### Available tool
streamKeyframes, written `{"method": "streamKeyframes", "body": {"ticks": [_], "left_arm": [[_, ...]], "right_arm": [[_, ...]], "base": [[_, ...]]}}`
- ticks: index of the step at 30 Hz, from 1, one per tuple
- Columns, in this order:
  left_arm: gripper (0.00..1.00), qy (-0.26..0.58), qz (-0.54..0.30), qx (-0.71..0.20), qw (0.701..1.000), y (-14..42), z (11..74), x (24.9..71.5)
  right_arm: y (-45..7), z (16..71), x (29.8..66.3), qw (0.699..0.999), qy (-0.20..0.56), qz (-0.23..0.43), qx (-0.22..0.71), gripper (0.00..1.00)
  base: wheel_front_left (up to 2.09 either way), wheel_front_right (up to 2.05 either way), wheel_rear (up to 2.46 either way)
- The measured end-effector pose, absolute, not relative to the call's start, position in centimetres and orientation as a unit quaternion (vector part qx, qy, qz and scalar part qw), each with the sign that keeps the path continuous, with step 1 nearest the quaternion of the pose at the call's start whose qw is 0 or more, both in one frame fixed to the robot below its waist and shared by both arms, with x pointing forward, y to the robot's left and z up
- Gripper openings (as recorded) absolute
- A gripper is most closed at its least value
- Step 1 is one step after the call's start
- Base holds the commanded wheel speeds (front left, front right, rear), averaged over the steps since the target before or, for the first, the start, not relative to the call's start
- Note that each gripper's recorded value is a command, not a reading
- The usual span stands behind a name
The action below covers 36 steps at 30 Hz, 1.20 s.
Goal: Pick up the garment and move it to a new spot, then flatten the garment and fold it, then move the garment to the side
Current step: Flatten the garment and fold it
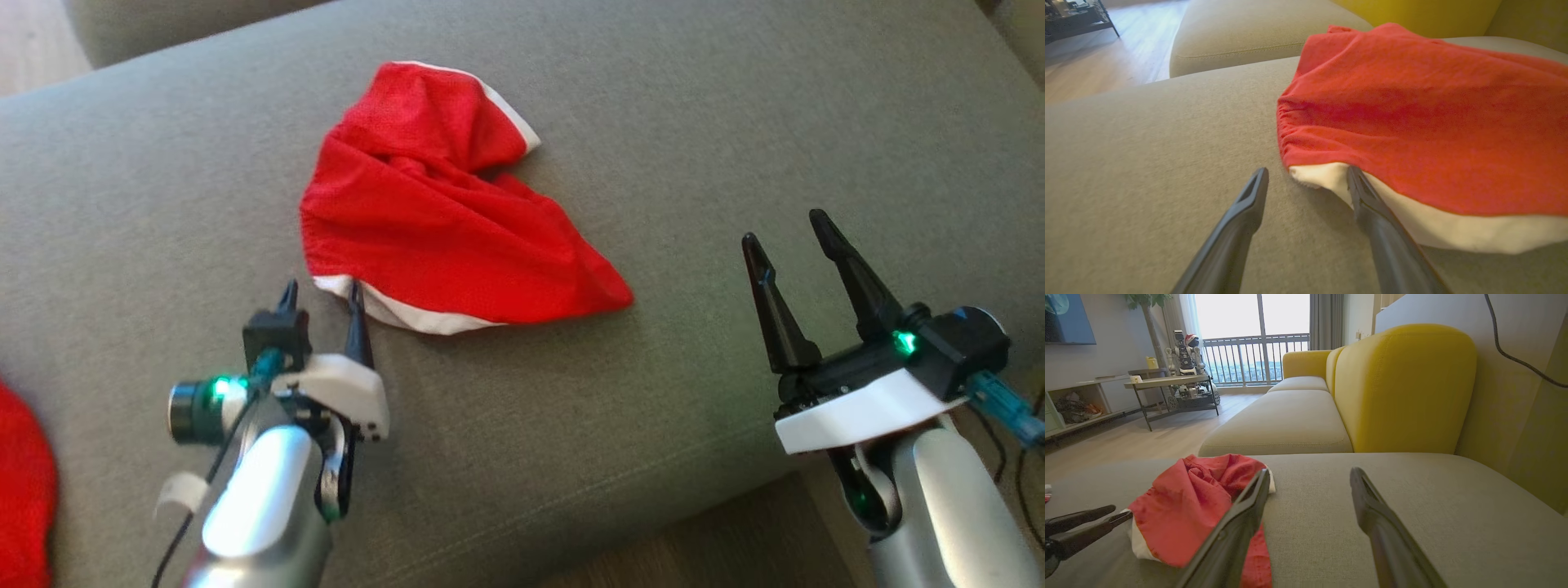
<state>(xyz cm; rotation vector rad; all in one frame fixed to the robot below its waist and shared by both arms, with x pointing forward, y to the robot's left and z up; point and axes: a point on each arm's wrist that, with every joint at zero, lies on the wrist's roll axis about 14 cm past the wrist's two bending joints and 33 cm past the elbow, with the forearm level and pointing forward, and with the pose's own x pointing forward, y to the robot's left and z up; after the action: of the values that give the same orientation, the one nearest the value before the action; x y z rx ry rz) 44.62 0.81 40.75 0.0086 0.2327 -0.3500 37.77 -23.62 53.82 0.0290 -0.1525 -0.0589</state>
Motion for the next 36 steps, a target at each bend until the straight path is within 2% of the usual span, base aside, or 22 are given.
{"method": "streamKeyframes", "body": {"ticks": [6, 7, 8, 9, 13, 18, 19, 22, 34, 35, 36], "left_arm": [[1.0, 0.134, -0.191, 0.015, 0.972, -0.4, 39.5, 46.0], [0.9, 0.139, -0.195, 0.016, 0.971, -0.4, 39.2, 45.9], [0.59, 0.144, -0.198, 0.018, 0.969, -0.4, 38.9, 45.8], [0.0, 0.15, -0.201, 0.02, 0.968, -0.4, 38.6, 45.6], [0.0, 0.141, -0.196, 0.022, 0.97, 0.0, 39.0, 45.9], [0.0, 0.034, -0.171, 0.044, 0.984, 0.7, 45.0, 48.2], [0.0, -0.01, -0.156, 0.049, 0.986, 1.4, 47.7, 48.7], [0.0, -0.049, -0.125, 0.054, 0.989, 3.2, 50.0, 48.5], [0.0, 0.081, -0.042, 0.104, 0.99, 10.6, 41.9, 43.7], [0.13, 0.092, -0.041, 0.106, 0.989, 10.7, 41.2, 43.4], [0.64, 0.098, -0.04, 0.107, 0.989, 10.8, 40.9, 43.2]], "right_arm": [[-24.7, 52.7, 37.3, 0.997, -0.06, -0.048, 0.011, 1.0], [-24.8, 52.7, 37.3, 0.997, -0.06, -0.049, 0.011, 1.0], [-24.8, 52.7, 37.2, 0.997, -0.059, -0.05, 0.011, 1.0], [-24.9, 52.7, 37.3, 0.997, -0.059, -0.05, 0.011, 1.0], [-24.8, 52.8, 37.7, 0.997, -0.063, -0.049, 0.012, 1.0], [-24.1, 53.0, 38.2, 0.997, -0.068, -0.038, 0.016, 1.0], [-23.7, 53.1, 38.4, 0.997, -0.07, -0.034, 0.018, 1.0], [-23.2, 53.1, 38.6, 0.997, -0.071, -0.028, 0.022, 1.0], [-20.0, 51.6, 39.7, 0.998, -0.049, 0.016, 0.03, 1.0], [-19.7, 51.4, 39.8, 0.998, -0.046, 0.02, 0.031, 1.0], [-19.5, 51.2, 39.9, 0.998, -0.044, 0.023, 0.031, 1.0]], "base": [[0.0, 0.0, 0.0], [0.0, 0.0, 0.0], [0.0, 0.0, 0.0], [0.0, 0.0, 0.0], [0.0, 0.0, 0.0], [0.0, 0.0, 0.0], [0.0, 0.0, 0.0], [0.0, 0.0, 0.0], [0.0, 0.0, 0.0], [0.0, 0.0, 0.0], [0.0, 0.0, 0.0]]}}
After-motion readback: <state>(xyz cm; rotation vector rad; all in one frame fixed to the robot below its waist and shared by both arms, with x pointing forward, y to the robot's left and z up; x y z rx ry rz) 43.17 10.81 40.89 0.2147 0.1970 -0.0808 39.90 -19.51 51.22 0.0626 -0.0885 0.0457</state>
